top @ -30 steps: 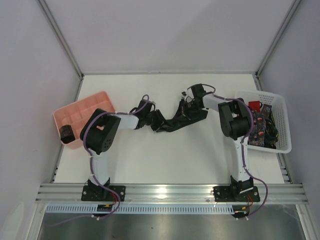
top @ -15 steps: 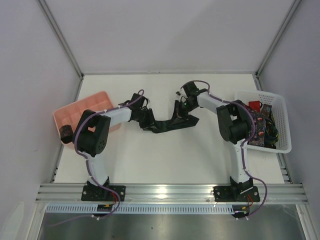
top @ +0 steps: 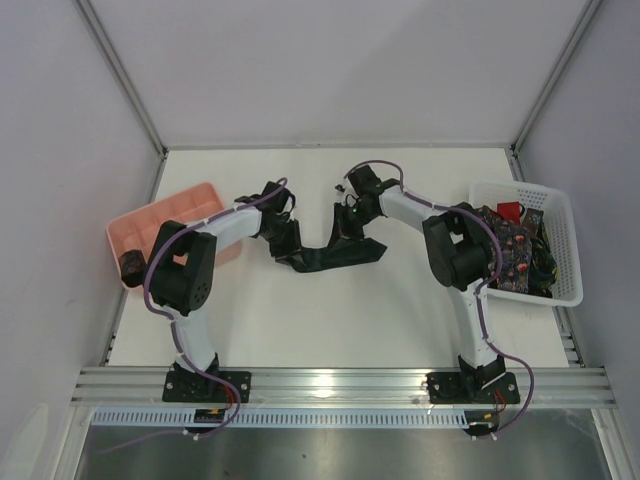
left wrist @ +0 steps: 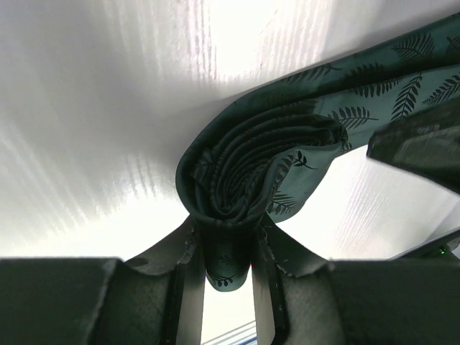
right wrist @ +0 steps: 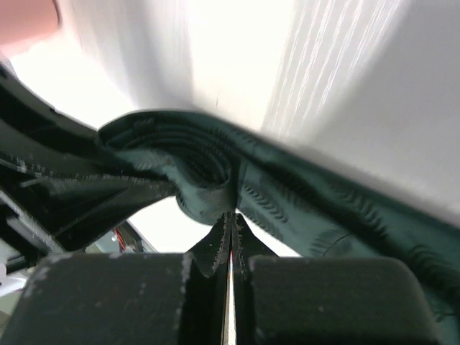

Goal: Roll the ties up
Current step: Roll the tie

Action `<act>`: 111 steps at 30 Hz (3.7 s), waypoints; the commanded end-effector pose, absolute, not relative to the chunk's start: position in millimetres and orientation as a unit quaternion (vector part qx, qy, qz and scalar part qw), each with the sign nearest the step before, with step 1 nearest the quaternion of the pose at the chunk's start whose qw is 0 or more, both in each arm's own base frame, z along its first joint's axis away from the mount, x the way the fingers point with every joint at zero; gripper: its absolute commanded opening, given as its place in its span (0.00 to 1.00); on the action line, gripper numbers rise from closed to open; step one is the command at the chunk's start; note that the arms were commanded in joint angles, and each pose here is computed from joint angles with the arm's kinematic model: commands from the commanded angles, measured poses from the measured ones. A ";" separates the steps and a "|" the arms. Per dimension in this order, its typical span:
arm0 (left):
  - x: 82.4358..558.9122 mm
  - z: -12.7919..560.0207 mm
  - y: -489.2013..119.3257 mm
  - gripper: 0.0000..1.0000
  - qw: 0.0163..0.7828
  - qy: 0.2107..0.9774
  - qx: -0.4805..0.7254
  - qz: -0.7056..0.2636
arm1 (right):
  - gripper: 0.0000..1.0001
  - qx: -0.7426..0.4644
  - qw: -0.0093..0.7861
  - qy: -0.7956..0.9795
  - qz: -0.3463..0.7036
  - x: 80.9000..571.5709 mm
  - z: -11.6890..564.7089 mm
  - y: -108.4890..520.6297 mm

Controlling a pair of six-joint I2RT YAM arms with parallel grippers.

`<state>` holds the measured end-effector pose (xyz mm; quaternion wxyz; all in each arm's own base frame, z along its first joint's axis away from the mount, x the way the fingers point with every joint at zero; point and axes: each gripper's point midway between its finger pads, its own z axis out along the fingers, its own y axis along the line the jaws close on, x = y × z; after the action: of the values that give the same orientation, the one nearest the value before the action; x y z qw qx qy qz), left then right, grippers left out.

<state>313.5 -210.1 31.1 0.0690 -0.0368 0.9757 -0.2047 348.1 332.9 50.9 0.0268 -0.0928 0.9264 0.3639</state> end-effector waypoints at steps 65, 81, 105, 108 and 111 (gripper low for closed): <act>369.3 71.9 -255.5 0.62 0.076 0.975 -0.025 -0.208 | 0.00 -0.027 0.012 0.900 0.434 384.6 30.5 378.1; 375.5 97.0 -270.6 0.73 0.081 0.963 -0.032 -0.254 | 0.00 0.021 0.032 0.902 0.430 412.7 33.7 352.1; 402.6 103.5 -300.6 0.73 0.072 0.934 -0.066 -0.343 | 0.00 0.063 0.066 0.904 0.417 438.5 46.0 311.3; 403.3 97.3 -309.3 0.73 0.062 0.930 -0.065 -0.357 | 0.00 0.077 0.076 0.905 0.412 442.7 50.0 295.2; 406.9 95.0 -316.7 0.73 0.069 0.926 -0.056 -0.367 | 0.00 0.092 0.082 0.905 0.407 445.3 52.3 276.3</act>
<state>393.4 -297.7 79.6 0.0495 -0.0668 0.9410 -0.3280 431.2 297.4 24.0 0.0388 0.0854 0.9073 0.4099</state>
